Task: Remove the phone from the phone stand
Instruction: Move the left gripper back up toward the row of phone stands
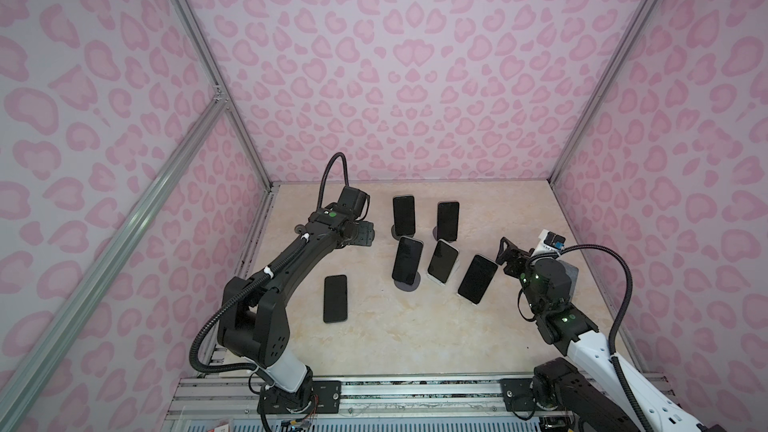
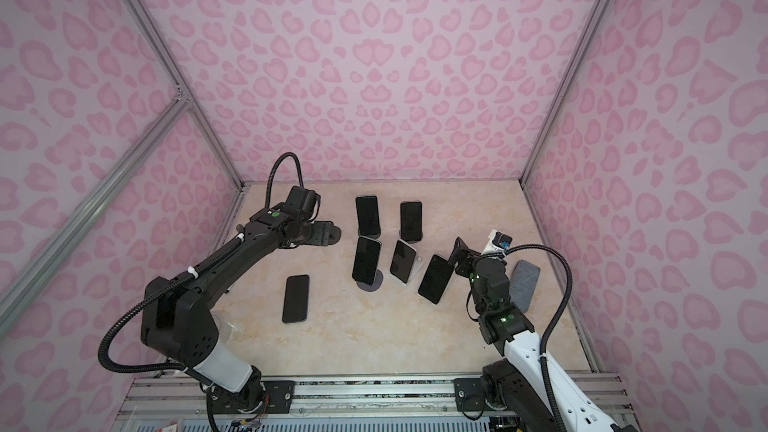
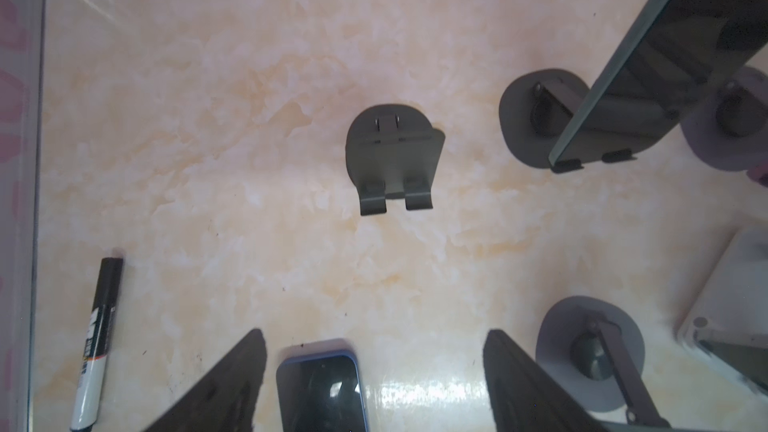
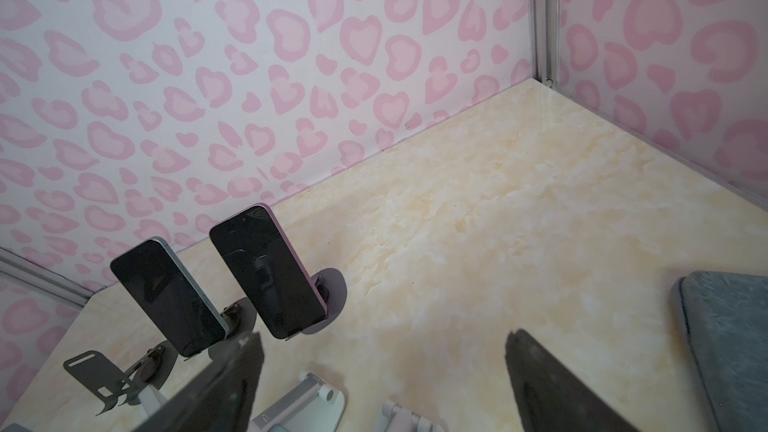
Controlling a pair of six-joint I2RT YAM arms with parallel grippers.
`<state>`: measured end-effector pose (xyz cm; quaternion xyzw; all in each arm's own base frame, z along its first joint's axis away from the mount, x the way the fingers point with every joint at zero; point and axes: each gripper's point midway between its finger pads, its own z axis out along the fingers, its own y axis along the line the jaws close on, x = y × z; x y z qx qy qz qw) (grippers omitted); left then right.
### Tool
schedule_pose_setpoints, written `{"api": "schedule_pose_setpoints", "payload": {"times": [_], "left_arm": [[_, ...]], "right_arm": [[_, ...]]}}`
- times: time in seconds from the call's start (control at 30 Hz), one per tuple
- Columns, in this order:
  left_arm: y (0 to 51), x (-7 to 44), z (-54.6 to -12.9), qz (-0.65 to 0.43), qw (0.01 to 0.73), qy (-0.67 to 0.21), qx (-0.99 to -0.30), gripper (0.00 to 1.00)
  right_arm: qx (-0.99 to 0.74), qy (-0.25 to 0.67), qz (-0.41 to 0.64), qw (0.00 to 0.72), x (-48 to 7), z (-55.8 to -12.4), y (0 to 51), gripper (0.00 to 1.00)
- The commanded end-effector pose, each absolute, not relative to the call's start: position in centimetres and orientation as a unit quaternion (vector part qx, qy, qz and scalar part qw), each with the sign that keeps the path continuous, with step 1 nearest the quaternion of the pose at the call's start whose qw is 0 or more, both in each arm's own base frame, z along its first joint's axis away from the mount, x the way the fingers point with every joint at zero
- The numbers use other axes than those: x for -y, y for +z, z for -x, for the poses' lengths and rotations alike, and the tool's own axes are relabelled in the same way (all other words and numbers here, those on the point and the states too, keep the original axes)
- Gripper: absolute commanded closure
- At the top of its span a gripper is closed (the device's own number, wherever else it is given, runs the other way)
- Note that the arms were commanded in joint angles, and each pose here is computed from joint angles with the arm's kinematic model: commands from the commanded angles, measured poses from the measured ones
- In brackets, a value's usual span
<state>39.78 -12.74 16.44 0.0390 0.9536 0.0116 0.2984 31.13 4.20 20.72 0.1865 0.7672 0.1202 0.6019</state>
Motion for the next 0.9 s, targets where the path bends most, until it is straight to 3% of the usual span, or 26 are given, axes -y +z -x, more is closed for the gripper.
{"api": "schedule_pose_setpoints", "payload": {"times": [0.0, 0.3, 0.87], "left_arm": [[17.8, 13.3, -42.5, -0.009, 0.365, 0.000, -0.931, 0.14], [15.7, 15.0, -46.0, 0.005, 0.354, -0.003, -0.935, 0.12], [13.5, 16.0, -47.7, -0.004, 0.324, 0.022, -0.946, 0.12]], "right_arm": [[-0.762, 0.121, -0.178, 0.612, -4.5, -31.3, 21.3, 0.06], [-0.758, 0.111, -0.180, 0.617, -4.1, -31.0, 21.7, 0.04], [-0.758, 0.111, -0.179, 0.618, -4.2, -30.9, 21.8, 0.03]]}}
